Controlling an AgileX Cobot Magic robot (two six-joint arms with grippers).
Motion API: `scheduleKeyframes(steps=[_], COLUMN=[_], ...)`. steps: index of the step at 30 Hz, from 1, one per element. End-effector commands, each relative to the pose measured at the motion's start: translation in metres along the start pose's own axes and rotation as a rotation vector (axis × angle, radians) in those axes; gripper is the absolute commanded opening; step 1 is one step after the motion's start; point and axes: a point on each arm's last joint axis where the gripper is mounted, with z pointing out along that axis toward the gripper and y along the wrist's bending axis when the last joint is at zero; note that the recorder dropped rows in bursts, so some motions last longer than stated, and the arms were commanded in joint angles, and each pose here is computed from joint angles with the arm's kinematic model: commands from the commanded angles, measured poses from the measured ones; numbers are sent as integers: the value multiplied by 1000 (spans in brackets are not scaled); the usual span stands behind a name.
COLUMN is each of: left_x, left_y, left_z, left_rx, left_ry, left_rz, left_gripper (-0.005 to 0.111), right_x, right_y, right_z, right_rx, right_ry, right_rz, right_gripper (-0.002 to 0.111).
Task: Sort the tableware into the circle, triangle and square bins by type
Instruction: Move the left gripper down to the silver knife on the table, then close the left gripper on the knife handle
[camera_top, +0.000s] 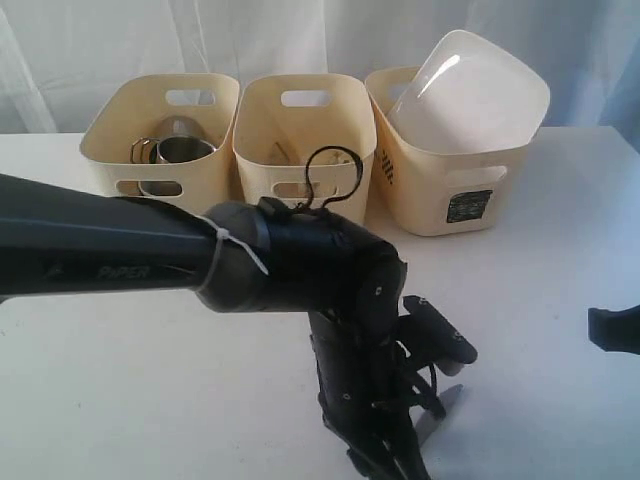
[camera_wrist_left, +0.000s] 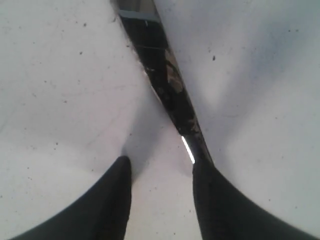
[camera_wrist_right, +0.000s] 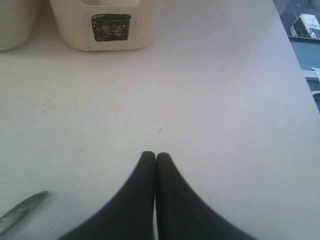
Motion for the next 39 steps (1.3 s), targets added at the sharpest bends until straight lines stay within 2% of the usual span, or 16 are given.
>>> scheduleKeyframes(steps=[1, 3, 10, 16, 21, 30, 34, 39], left_x=[6, 5, -6, -5, -8, -8, -9, -8], left_y=[-21, -22, -24, -25, -29, -29, -41, -53], left_z=[24, 23, -2, -11, -38, -31, -29, -27], left_rx=[-13, -25, -35, -35, -42, -38, -41, -97], left_ry=[75, 71, 4, -7, -108, -85, -89, -85], left_rz=[69, 80, -3, -3, -34, -88, -63, -58], left_gripper=[46, 46, 46, 46, 46, 46, 46, 46], right_x=[1, 1, 1, 1, 1, 1, 1, 1], right_y=[-1, -1, -2, -2, -2, -2, -2, -2], right_z=[0, 0, 0, 0, 0, 0, 0, 0], right_rx=[7, 7, 10, 10, 10, 10, 10, 10], right_ry=[-6, -6, -4, -4, -4, -4, -4, -4], right_rz=[8, 8, 8, 8, 8, 8, 8, 8], right_gripper=[0, 0, 0, 0, 0, 0, 0, 0])
